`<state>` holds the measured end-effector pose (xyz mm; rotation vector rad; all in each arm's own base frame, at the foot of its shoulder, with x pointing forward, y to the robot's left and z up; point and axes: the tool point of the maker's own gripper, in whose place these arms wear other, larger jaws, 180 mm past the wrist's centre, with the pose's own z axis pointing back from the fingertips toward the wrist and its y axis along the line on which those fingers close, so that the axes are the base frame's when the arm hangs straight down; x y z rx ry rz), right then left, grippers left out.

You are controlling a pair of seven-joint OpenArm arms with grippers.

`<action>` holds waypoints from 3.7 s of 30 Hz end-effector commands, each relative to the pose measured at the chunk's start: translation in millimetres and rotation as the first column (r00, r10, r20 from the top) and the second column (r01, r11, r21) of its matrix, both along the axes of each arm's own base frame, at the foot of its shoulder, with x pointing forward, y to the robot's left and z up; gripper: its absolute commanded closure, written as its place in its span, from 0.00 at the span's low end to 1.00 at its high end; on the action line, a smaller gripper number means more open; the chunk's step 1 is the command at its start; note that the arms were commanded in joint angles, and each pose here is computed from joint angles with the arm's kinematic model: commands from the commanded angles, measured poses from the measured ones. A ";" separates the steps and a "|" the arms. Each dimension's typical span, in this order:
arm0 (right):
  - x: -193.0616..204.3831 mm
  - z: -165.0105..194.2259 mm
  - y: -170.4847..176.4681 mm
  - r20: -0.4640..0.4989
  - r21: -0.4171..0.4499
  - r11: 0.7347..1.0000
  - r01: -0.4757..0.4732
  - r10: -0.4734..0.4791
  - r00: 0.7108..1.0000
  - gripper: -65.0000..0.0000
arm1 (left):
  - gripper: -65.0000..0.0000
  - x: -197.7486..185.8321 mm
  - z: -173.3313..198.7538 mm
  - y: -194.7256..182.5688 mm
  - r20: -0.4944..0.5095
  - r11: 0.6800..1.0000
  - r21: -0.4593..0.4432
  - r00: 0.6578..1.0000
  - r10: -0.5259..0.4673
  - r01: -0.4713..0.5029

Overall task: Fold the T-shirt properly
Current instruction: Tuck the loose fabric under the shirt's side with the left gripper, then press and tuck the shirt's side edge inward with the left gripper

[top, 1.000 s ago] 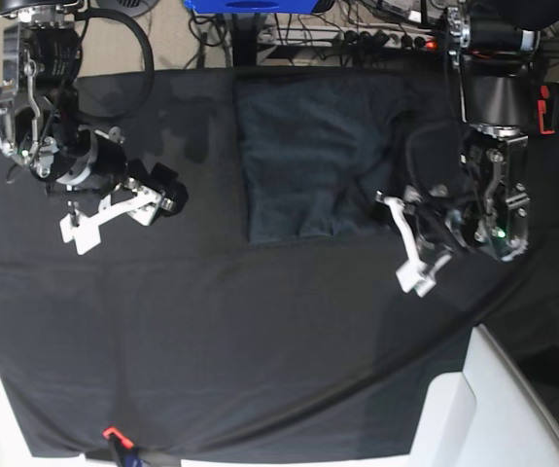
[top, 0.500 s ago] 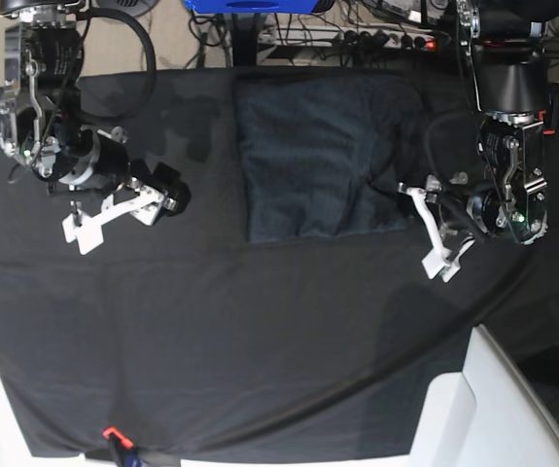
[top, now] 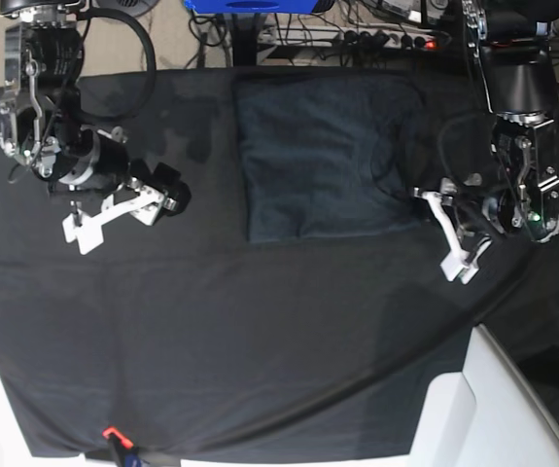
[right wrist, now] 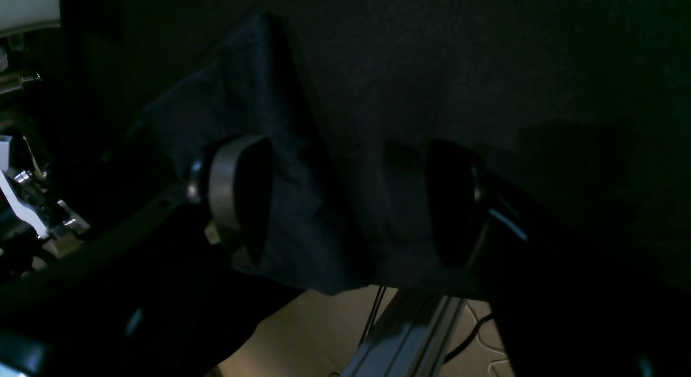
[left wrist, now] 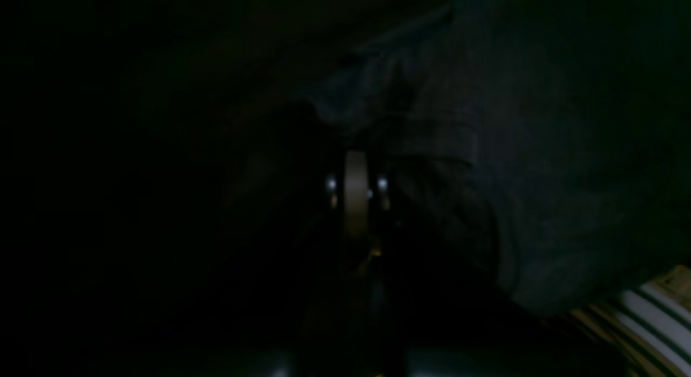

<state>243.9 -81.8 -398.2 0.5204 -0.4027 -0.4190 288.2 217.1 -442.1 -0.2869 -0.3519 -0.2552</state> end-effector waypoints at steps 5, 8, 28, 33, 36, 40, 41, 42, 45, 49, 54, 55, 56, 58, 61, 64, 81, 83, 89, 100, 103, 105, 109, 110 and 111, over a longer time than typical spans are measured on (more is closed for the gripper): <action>7.4 8.9 4.5 0.035 0.018 1.000 -0.001 0.000 0.999 0.38 | 1.00 2.2 6.2 7.4 0.024 1.000 0.009 1.000 0.001 -0.001; 8.7 9.7 5.3 0.038 0.019 1.000 0.000 -0.001 0.999 0.38 | 1.00 -0.3 4.2 5.7 0.017 1.000 0.010 1.000 -0.006 0.006; 11.3 23.2 24.3 0.189 -0.005 0.977 -0.211 0.208 0.960 0.36 | 0.21 22.1 39.9 66.8 0.107 0.992 0.070 0.990 0.096 -0.104; -1.9 20.1 30.0 0.158 0.018 0.972 -0.236 0.230 0.960 0.29 | 0.16 17.5 61.3 98.5 0.171 0.980 0.108 0.974 0.149 -0.169; -10.9 23.3 41.1 0.155 0.096 0.965 -0.242 0.226 0.962 0.20 | 0.16 -6.0 62.6 125.5 0.170 0.965 0.145 0.966 0.193 -0.218; -13.5 25.0 44.4 0.155 0.138 0.961 -0.239 0.217 0.964 0.21 | 0.20 -46.1 52.2 144.2 0.186 0.971 0.180 0.975 0.124 -0.158; -13.8 22.7 42.8 0.148 0.135 0.962 -0.238 0.218 0.965 0.22 | 0.24 -57.5 45.8 144.4 0.182 0.971 0.178 0.976 0.124 -0.156; -12.4 21.7 41.6 0.146 0.133 0.962 -0.238 0.219 0.965 0.22 | 0.28 -64.8 42.0 144.1 0.184 0.972 0.175 0.975 0.124 -0.157; -10.3 13.3 37.8 0.120 0.129 0.962 -0.239 0.224 0.967 0.22 | 0.35 -78.1 34.2 140.7 0.207 0.974 0.147 0.968 0.139 -0.171; -16.7 -0.6 41.1 0.074 0.150 0.961 -0.232 0.224 0.972 0.21 | 0.30 -88.6 28.6 140.5 0.202 0.974 0.134 0.968 0.151 -0.180; -20.9 -6.7 59.2 0.078 0.153 0.949 -0.276 0.267 0.960 0.21 | 0.13 -82.8 28.9 118.2 0.215 0.982 0.106 0.967 0.133 -0.158; -21.3 -9.0 58.4 0.071 0.154 0.950 -0.273 0.265 0.962 0.21 | 0.13 -84.2 28.6 112.8 0.198 0.983 0.110 0.972 0.125 -0.149; -22.0 -11.5 57.9 0.064 0.155 0.950 -0.269 0.262 0.963 0.21 | 0.13 -88.0 27.6 107.9 0.167 0.983 0.121 0.979 0.114 -0.135; -22.5 -16.6 56.5 0.049 0.157 0.952 -0.262 0.258 0.965 0.21 | 0.12 -84.9 25.7 95.4 0.115 0.985 0.124 0.988 0.103 -0.117; -22.3 -22.5 53.0 0.031 0.151 0.953 -0.262 0.260 0.965 0.21 | 0.12 -83.2 16.1 76.9 0.065 0.989 0.077 0.991 0.118 -0.123; -22.5 -23.7 52.3 0.028 0.151 0.954 -0.259 0.258 0.966 0.21 | 0.12 -79.8 7.5 56.2 0.061 0.991 0.020 0.990 0.131 -0.132; -25.6 -26.0 52.0 0.018 0.154 0.954 -0.256 0.256 0.966 0.22 | 0.12 -85.0 -42.3 -6.2 -0.078 0.979 -0.152 0.989 0.125 -0.136; -25.6 -25.9 52.6 0.018 0.155 0.954 -0.256 0.256 0.967 0.22 | 0.12 -85.6 -42.9 -8.5 -0.079 0.978 -0.158 0.989 0.125 -0.137; -24.9 -25.7 52.0 0.019 0.153 0.954 -0.256 0.256 0.966 0.22 | 0.12 -88.2 -47.3 -25.0 -0.092 0.971 -0.193 0.988 0.127 -0.143; -23.6 -24.9 52.6 0.022 0.154 0.954 -0.256 0.256 0.966 0.22 | 0.13 -90.2 -51.3 -38.4 -0.106 0.963 -0.223 0.986 0.129 -0.150; -23.6 -24.9 52.6 0.022 0.154 0.954 -0.256 0.256 0.966 0.22 | 0.13 -98.9 -63.1 -46.7 -0.158 0.952 -0.250 0.978 0.138 -0.175; -23.0 -24.8 51.5 0.023 0.151 0.955 -0.257 0.257 0.966 0.22 | 0.13 -103.9 -68.1 -48.9 -0.181 0.948 -0.258 0.973 0.142 -0.187; -23.2 -25.3 51.4 0.022 0.151 0.955 -0.257 0.256 0.966 0.22 | 0.13 -105.0 -69.3 -51.2 -0.188 0.943 -0.269 0.971 0.147 -0.195; -23.2 -25.3 51.4 0.022 0.151 0.955 -0.257 0.256 0.966 0.22 | 0.13 -103.8 -68.1 -52.5 -0.185 0.939 -0.280 0.971 0.150 -0.198; -23.2 -25.3 51.4 0.022 0.151 0.955 -0.257 0.256 0.966 0.22 | 0.13 -102.4 -66.7 -53.9 -0.181 0.935 -0.292 0.971 0.154 -0.203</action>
